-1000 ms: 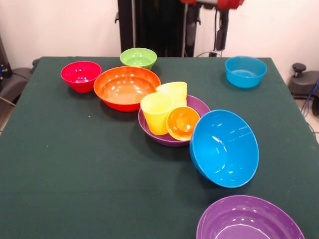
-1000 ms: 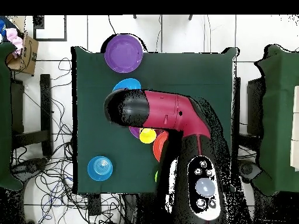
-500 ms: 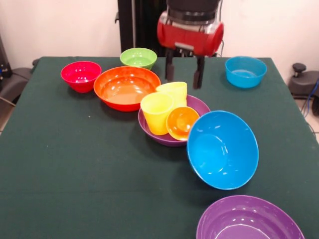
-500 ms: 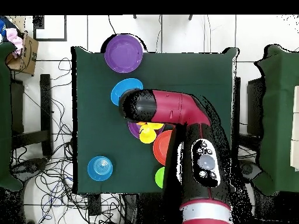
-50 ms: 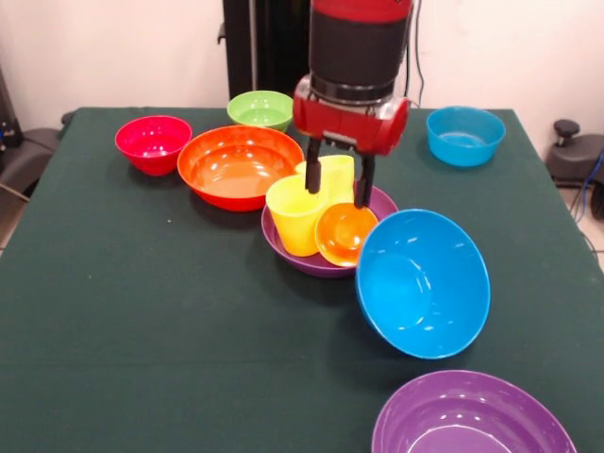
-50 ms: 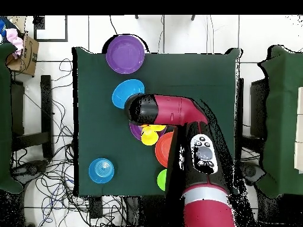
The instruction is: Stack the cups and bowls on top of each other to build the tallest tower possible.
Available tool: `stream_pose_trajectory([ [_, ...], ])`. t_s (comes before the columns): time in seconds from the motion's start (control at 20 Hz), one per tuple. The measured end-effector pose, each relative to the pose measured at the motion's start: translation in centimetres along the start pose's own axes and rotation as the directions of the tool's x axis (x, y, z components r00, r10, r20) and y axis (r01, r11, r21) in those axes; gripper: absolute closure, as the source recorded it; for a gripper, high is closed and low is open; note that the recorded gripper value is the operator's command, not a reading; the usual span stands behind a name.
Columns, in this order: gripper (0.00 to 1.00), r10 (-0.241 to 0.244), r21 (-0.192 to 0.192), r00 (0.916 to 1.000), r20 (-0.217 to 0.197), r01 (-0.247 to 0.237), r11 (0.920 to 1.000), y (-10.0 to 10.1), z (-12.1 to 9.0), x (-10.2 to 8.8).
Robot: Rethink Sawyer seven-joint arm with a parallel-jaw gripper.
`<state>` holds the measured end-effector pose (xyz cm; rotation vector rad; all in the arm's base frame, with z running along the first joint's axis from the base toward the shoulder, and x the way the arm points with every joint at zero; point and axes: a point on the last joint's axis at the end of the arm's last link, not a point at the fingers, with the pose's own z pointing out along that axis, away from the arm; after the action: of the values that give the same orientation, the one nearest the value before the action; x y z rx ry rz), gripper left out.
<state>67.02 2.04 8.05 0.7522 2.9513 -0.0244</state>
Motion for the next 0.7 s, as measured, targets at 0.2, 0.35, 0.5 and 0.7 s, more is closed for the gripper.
stream_pose_trajectory([
  [0.2,0.0,-0.008,0.008,1.0,-0.005,0.008,0.9999,-0.4,1.5,0.5],
  [0.35,0.0,-0.01,0.012,0.9998,-0.014,0.011,0.9999,-0.5,2.1,0.9],
  [0.5,0.0,-0.011,0.012,0.9999,-0.013,0.011,0.9999,-0.5,2.1,0.8],
  [0.7,0.0,-0.011,0.007,0.9999,0.003,0.011,0.9999,-0.3,1.1,0.3],
])
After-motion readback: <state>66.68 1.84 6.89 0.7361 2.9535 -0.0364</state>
